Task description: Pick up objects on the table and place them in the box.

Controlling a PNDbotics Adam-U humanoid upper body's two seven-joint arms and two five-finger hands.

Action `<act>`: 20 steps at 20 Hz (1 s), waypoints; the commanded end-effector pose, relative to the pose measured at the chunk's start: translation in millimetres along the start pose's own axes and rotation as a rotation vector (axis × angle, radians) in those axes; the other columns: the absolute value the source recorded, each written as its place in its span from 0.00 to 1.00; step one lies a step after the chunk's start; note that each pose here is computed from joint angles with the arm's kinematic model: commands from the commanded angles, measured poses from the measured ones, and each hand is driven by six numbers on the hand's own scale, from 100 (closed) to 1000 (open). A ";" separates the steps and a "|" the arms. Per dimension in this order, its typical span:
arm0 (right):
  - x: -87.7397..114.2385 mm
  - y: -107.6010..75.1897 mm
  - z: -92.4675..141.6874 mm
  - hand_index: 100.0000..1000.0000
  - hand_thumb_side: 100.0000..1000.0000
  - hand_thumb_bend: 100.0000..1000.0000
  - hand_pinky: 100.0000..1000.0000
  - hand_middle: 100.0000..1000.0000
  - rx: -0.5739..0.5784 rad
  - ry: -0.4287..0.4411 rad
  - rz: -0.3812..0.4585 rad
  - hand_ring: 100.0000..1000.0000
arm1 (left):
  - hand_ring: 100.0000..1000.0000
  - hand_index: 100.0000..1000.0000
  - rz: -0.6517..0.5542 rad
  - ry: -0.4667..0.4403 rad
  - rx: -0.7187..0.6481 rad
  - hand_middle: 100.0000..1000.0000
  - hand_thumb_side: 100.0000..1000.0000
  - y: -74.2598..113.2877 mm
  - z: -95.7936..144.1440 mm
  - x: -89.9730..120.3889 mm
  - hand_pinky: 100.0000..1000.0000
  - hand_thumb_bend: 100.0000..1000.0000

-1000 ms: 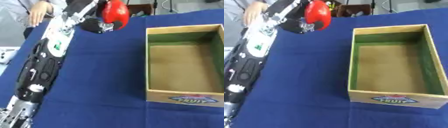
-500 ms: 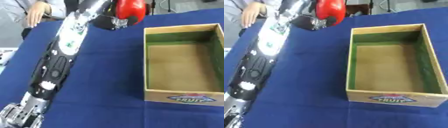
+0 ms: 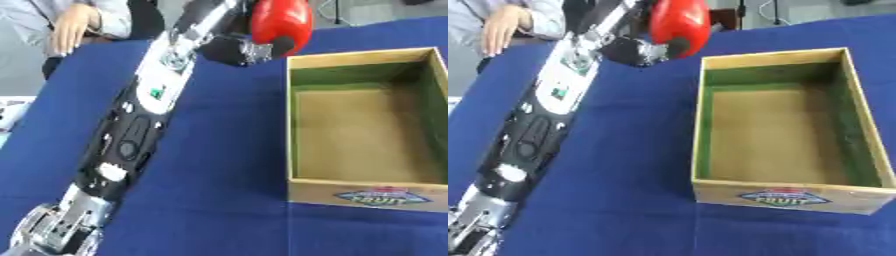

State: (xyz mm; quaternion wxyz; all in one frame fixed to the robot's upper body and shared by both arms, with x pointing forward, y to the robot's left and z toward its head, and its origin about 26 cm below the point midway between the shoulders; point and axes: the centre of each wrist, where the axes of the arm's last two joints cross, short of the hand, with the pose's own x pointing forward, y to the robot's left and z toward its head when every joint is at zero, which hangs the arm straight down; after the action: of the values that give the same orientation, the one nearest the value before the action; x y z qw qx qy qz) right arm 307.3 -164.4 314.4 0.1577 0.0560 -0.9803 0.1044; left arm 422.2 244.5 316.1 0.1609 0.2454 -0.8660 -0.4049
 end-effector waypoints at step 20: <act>6.9 3.2 -4.0 0.68 0.45 0.00 0.97 0.49 0.023 -0.029 -0.022 0.94 | 0.25 0.47 0.068 -0.167 -0.240 0.25 0.63 -44.4 -12.3 8.4 0.11 0.54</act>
State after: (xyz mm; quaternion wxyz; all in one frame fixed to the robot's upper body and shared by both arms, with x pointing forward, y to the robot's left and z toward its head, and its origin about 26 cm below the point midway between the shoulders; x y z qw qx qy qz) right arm 307.0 -162.3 313.5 0.1584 0.0637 -0.9789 0.1121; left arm 435.5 207.8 282.3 0.1386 0.1563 -0.8332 -0.5120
